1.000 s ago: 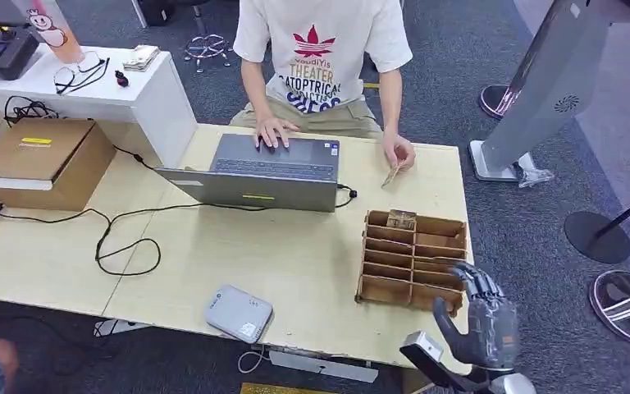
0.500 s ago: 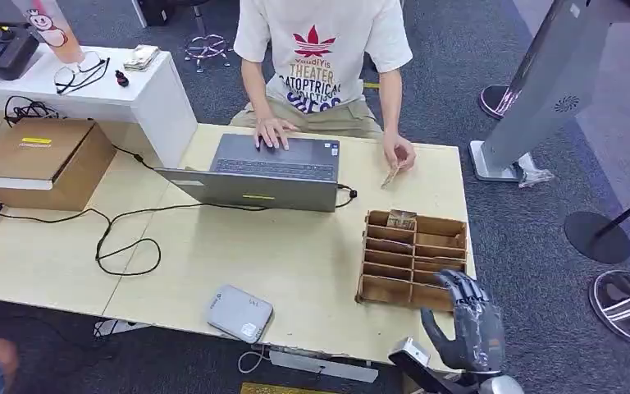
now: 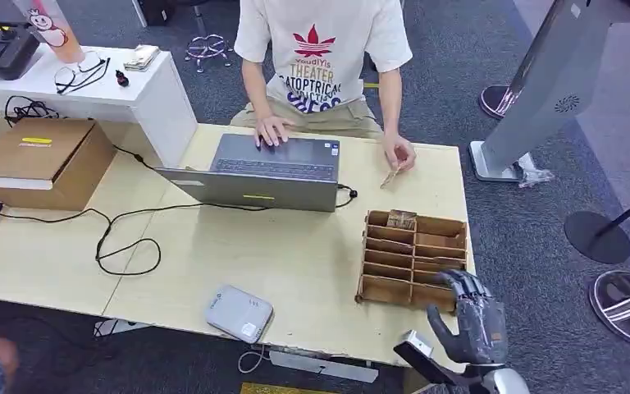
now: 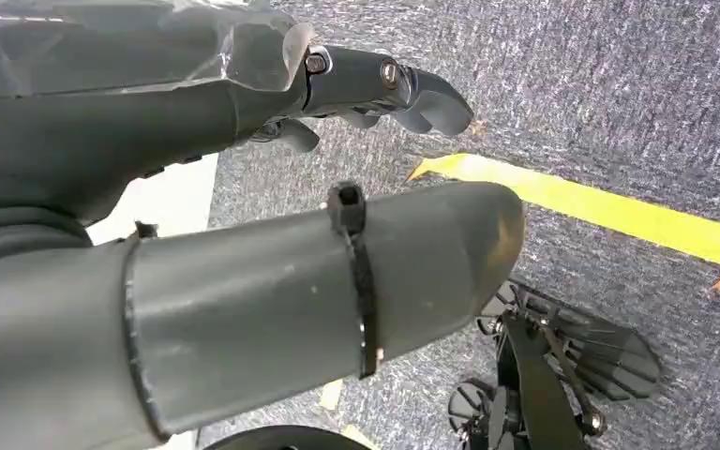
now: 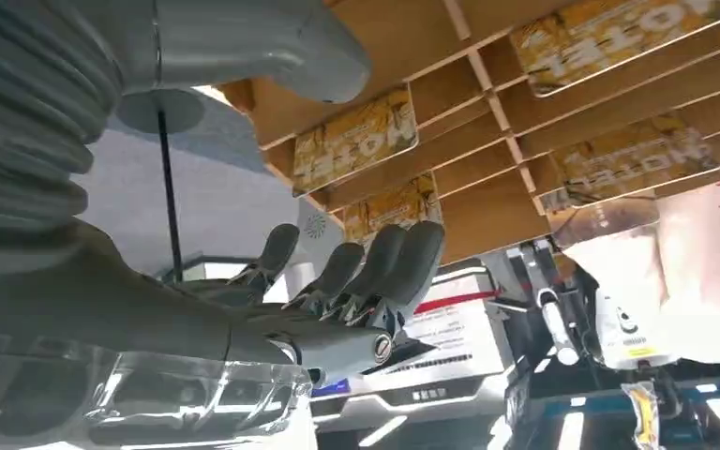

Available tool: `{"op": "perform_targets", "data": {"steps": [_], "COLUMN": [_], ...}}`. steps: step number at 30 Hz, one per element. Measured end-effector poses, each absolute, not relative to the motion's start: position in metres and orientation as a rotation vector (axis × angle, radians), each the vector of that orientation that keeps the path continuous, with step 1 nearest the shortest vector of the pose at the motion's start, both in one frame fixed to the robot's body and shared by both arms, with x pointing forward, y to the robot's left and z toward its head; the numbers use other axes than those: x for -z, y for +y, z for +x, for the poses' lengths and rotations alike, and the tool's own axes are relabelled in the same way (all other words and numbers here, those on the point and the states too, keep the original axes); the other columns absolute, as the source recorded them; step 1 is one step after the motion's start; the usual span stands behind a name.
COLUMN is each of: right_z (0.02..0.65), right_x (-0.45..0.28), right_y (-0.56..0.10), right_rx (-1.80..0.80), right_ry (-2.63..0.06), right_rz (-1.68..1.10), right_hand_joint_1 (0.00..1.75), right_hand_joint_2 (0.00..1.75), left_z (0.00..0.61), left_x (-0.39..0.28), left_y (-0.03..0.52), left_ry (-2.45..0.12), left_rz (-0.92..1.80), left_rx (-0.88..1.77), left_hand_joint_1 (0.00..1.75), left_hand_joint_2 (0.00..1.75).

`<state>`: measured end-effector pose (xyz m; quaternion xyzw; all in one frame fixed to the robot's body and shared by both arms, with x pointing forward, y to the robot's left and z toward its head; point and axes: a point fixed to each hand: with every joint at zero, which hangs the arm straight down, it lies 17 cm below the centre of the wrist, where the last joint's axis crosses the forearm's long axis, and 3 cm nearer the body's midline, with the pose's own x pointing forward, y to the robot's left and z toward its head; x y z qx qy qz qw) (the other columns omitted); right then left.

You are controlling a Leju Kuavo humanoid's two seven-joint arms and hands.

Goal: Pass the card to the sensor for recognition and then transmit it.

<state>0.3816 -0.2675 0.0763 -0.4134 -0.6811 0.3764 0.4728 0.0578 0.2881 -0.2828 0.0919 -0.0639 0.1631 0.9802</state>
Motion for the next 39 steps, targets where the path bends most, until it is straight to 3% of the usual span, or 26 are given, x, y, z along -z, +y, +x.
{"op": "perform_targets", "data": {"steps": [13, 25, 29, 34, 39], "right_z": [0.39, 0.391, 0.391, 0.39, 0.39], "right_x": [-0.071, -0.066, -0.065, -0.064, -0.064], "right_y": [-0.293, -0.302, -0.305, -0.306, -0.307], "right_rx": [-0.916, -0.907, -0.905, -0.903, -0.901], "right_ry": [-1.624, -1.599, -1.592, -1.588, -1.584], "right_rz": [-1.067, -1.072, -1.076, -1.077, -1.079], "right_hand_joint_1": [0.66, 0.8, 0.96, 0.96, 1.1], "right_hand_joint_2": [1.75, 1.75, 1.75, 1.75, 1.75], "left_z": [0.055, 0.055, 0.055, 0.055, 0.055], "left_x": [0.283, 0.283, 0.283, 0.283, 0.283], "left_y": [0.29, 0.291, 0.292, 0.293, 0.292], "left_ry": [-0.12, -0.12, -0.125, -0.124, -0.124], "left_rz": [0.19, 0.201, 0.205, 0.208, 0.209], "left_rx": [-0.324, -0.323, -0.321, -0.321, -0.32], "left_hand_joint_1": [0.0, 0.0, 0.0, 0.0, 0.0], "left_hand_joint_2": [0.0, 0.0, 0.0, 0.0, 0.0]}}
